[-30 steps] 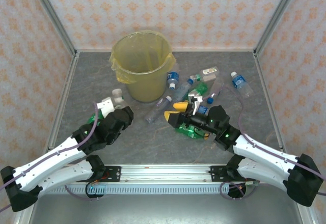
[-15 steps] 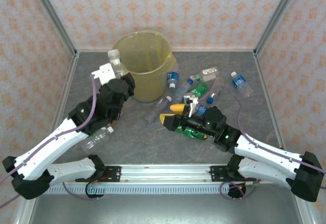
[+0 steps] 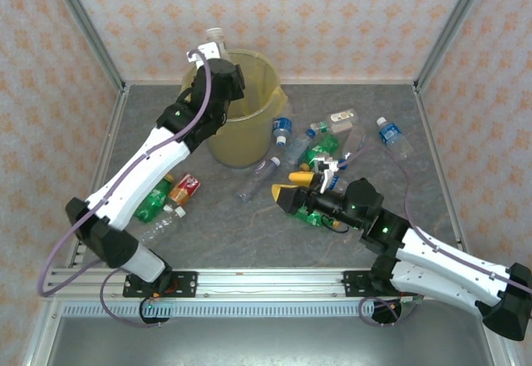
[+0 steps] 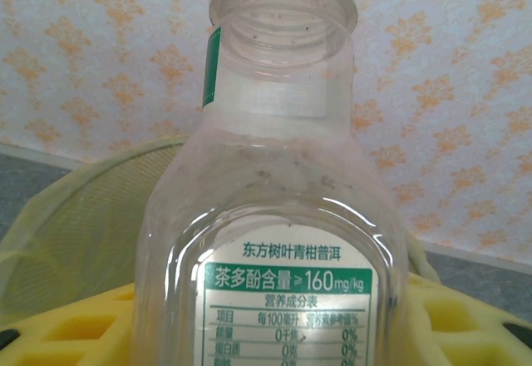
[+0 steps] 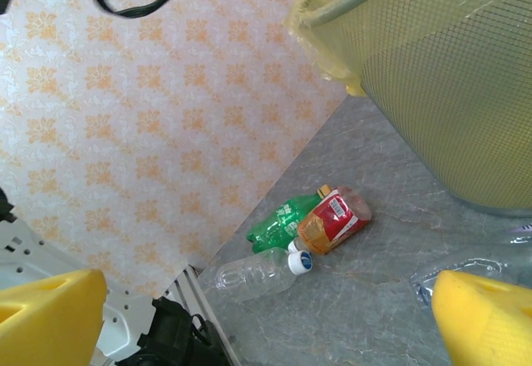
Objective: Put the plastic bottles in the bin
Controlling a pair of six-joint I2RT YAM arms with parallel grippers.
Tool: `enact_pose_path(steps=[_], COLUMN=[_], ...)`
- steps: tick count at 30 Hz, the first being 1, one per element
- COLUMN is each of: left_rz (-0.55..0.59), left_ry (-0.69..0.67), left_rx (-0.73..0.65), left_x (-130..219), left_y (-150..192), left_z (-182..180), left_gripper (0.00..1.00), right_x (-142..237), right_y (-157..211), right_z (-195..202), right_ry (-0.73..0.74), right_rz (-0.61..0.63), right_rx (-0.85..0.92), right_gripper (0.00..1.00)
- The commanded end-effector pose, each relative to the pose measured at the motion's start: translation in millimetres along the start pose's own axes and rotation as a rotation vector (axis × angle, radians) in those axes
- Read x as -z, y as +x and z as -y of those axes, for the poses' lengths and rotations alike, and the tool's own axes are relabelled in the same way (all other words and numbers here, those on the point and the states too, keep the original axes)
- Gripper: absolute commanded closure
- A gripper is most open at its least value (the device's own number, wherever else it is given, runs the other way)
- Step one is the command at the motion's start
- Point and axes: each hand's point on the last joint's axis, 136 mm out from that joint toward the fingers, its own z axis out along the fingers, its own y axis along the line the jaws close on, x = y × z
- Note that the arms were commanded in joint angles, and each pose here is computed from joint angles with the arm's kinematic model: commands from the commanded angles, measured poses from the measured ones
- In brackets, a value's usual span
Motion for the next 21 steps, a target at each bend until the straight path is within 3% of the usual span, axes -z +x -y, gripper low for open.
enact_pose_path(steps=[1,7,19,21], left_rz=[-0.028,-0.125,-0.161,-0.168], left_ry=[0.034,0.032,0.024,0.033], left_rx=[-0.005,0.002,-0.001,-0.003], left_x=[-20.6,-49.5,-49.1,-47.5], left_y=[-4.1,21.8,34.1,34.8], left_z=[6.3,4.7,0.0,1.2], left_gripper=[0.56,0.55,0.54,0.49], right_x=[8.7,12.4,9.2,9.0], right_y=[-11.6,-12.5,-8.3,-6.8], right_z=[-3.0,-1.2,7.6,10.0], right_ry=[0.023,0.036,0.062,0.071], right_rz=[0.034,0.040,0.043,0.041], right_rx=[-0.011,-0.012,-0.015,-0.019], right_gripper=[0.00,0.00,0.00,0.00])
